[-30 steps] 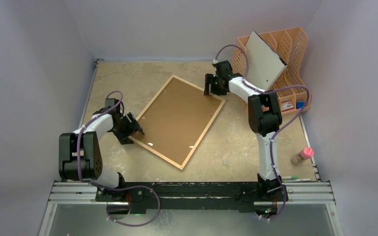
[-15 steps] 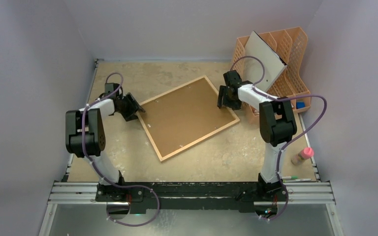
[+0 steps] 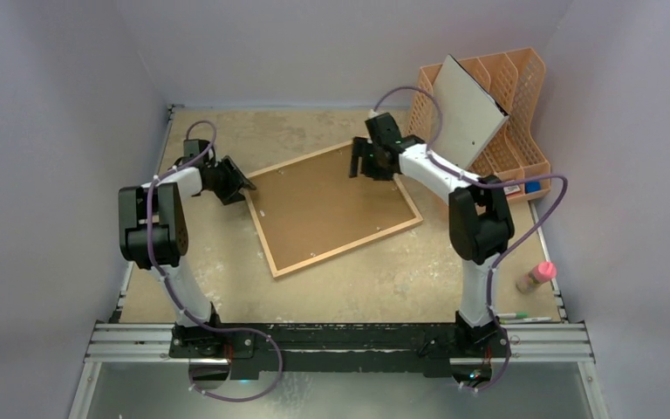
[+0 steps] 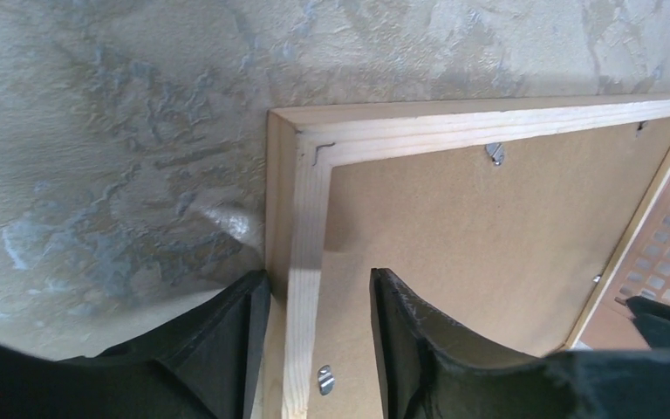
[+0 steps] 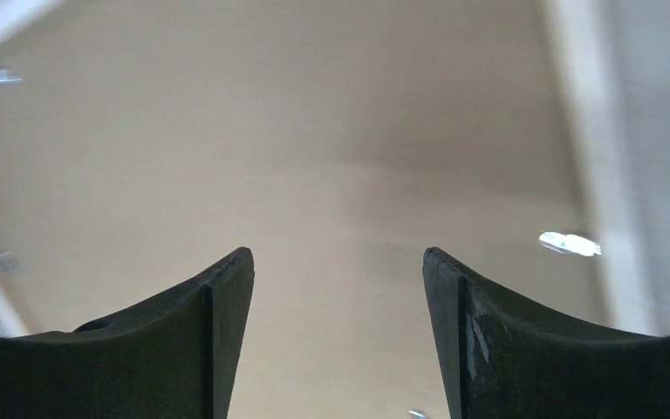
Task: Put the photo into the frame
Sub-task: Adjust the photo frame at the center of the board.
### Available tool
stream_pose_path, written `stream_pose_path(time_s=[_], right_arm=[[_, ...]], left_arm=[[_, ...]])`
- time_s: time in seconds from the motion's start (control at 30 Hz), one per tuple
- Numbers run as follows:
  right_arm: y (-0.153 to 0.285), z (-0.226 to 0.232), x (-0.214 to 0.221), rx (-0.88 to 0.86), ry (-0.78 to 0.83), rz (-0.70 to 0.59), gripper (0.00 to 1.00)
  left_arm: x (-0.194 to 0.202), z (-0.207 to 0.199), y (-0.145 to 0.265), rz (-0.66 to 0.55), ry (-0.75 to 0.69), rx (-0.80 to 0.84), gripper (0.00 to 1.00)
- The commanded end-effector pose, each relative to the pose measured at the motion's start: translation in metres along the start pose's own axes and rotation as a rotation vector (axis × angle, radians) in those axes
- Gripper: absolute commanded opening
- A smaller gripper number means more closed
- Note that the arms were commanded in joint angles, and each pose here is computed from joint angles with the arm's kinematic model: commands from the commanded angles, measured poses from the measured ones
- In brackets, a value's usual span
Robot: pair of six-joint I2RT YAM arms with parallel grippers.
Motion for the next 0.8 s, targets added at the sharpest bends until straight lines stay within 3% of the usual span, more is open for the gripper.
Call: stream_pose_path(time_s=[0.0, 0.1, 0.23, 0.47, 0.77], right_arm=[[0.014, 0.098, -0.022, -0.282, 0.085, -0.08, 0.73], [0.012, 0.14, -0.015, -0.482, 0.092, -0.056, 0.69], [0.01, 0.191, 0.002, -0.698, 0.128, 0.005, 0.56], [-0.012, 0.235, 0.028, -0.828, 0.085, 0.13, 0.36], [-0.033, 0.251, 0.067, -0.83, 0.015, 0.273, 0.3]], left_arm=[[0.002, -0.003, 0.018, -0.035, -0.045, 0.017, 0.44], [0.008, 0.006, 0.023, -0.037, -0.057, -0.02, 0.34], [0.016, 0.016, 0.025, -0.029, -0.062, -0.053, 0.26], [0.024, 0.021, 0.024, -0.006, -0.059, -0.051, 0.09], [0.037, 0.03, 0.019, 0.031, -0.035, -0.049, 0.02]])
Point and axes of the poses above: each gripper's point midway between its finger pads, its own y axis back along the fingers, its own z axis along the line the jaws close on, x = y × z, the point moved 3 cm from there along y, back along the fingers, and after that the axes turned 6 degrees about y, right-handed, at the moved point
